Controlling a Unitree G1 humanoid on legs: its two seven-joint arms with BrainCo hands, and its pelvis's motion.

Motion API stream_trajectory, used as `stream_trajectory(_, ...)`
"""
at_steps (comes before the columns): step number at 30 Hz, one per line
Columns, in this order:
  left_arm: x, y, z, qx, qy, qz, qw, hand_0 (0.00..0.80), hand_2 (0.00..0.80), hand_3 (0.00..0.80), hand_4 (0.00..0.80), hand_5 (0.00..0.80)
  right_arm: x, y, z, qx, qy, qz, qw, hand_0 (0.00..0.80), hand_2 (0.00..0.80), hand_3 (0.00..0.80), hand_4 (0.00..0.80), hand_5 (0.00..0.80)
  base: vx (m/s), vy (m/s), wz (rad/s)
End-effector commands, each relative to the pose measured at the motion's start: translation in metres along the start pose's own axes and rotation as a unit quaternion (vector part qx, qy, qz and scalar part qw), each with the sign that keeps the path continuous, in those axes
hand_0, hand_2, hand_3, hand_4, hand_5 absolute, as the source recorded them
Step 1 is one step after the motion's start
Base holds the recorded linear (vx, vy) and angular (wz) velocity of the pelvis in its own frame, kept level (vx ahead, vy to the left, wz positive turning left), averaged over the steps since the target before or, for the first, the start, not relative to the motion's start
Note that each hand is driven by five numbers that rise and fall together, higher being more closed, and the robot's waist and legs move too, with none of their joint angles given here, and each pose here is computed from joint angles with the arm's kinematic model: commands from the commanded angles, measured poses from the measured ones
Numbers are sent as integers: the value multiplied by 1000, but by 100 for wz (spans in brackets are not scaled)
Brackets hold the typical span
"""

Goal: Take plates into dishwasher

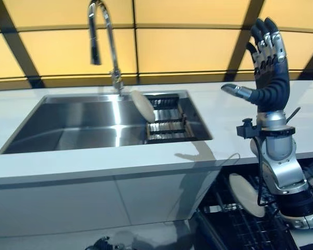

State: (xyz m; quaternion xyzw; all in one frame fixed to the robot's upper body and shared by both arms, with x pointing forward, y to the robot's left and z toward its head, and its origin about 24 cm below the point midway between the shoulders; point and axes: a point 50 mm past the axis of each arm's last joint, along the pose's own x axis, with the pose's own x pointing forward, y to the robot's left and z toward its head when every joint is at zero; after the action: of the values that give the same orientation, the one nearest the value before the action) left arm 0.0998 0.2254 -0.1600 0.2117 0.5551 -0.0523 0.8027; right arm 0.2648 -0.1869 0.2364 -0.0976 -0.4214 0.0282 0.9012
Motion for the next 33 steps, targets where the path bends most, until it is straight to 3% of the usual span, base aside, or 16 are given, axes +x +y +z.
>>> stream_trajectory(1,1,17,21,32,-38,24,998,0,0,0,0,0,24,-16,25,-21,-79,-14,997,0,0,0,0,0,161,196,58)
stream_trajectory(11,1,35,17,53,-11,43,998,0,0,0,0,0,50,-22,13,-42,-33,-32,998,0,0,0,0,0,120,-44,34)
stream_trajectory(20,0,36,6,34,-5,38,999,0,0,0,0,0,49,-20,2,-86,13,-12,996,0,0,0,0,0,156,-168,46)
stream_trajectory(27,-2,26,-3,20,-3,23,1000,0,0,0,0,0,47,-21,-9,-133,49,22,990,0,0,0,0,0,140,-197,9)
stream_trajectory(29,-2,22,-6,20,-1,19,1000,0,0,0,0,0,48,-24,-9,-161,48,31,985,0,0,0,0,0,90,-131,1)
stream_trajectory(33,-4,20,-11,14,-3,23,1000,0,0,0,0,0,51,-38,-8,-319,36,68,945,0,0,0,0,0,63,-82,1)
